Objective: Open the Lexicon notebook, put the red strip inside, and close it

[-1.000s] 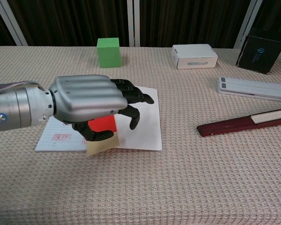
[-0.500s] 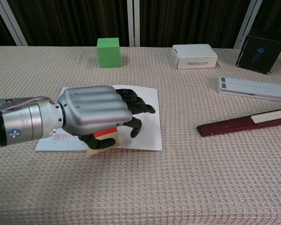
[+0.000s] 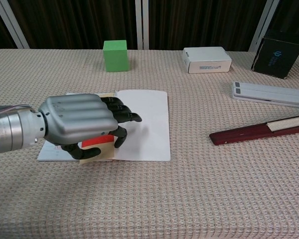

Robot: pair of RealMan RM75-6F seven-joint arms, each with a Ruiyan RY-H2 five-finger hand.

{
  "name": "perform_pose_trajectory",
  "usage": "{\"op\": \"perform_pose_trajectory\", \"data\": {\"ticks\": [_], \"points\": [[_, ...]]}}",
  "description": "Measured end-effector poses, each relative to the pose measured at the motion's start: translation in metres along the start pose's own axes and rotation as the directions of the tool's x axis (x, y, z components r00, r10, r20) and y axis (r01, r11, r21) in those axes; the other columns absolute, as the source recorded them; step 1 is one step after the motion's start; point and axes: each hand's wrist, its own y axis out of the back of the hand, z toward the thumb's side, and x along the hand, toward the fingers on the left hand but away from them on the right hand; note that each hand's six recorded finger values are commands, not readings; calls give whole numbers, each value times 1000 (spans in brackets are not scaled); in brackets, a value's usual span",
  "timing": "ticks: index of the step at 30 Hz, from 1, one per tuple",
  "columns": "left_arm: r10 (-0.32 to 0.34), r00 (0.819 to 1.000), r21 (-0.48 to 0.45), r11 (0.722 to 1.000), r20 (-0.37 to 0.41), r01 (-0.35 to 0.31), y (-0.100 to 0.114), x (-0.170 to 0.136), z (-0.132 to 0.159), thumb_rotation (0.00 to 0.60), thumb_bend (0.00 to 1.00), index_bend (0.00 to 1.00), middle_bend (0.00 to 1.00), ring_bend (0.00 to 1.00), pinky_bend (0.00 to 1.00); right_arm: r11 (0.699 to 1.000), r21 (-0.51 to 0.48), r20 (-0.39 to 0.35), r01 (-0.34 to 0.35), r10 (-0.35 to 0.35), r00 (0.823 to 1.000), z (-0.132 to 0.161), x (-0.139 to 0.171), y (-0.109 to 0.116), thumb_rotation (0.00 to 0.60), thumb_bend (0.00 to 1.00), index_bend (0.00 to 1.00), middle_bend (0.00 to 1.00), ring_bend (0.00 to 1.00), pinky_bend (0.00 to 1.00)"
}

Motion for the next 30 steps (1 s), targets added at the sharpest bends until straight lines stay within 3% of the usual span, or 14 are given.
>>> {"op": "perform_pose_trajectory", "data": {"ticks": [18,23,30], "points": [[-36,998,-24,999,-43,35,-9,-14,-16,600,411,384,0,0,48,1000,3,-3,4,-4,1000,3,2,2,600,130,153,156,0,111],[1,999,-101,995,-49,-6,1,-15,-19,600,411,371,0,0,48,1000,4,-3,5,-5,1000,3,1,2,600,129,153,156,0,111],[54,983,-183,979,-175,-86,0,-20,-57,600,356,343,0,0,48,1000,7,-5,3,-3,1000,4,1,3,600,130,153,156,0,111]]}}
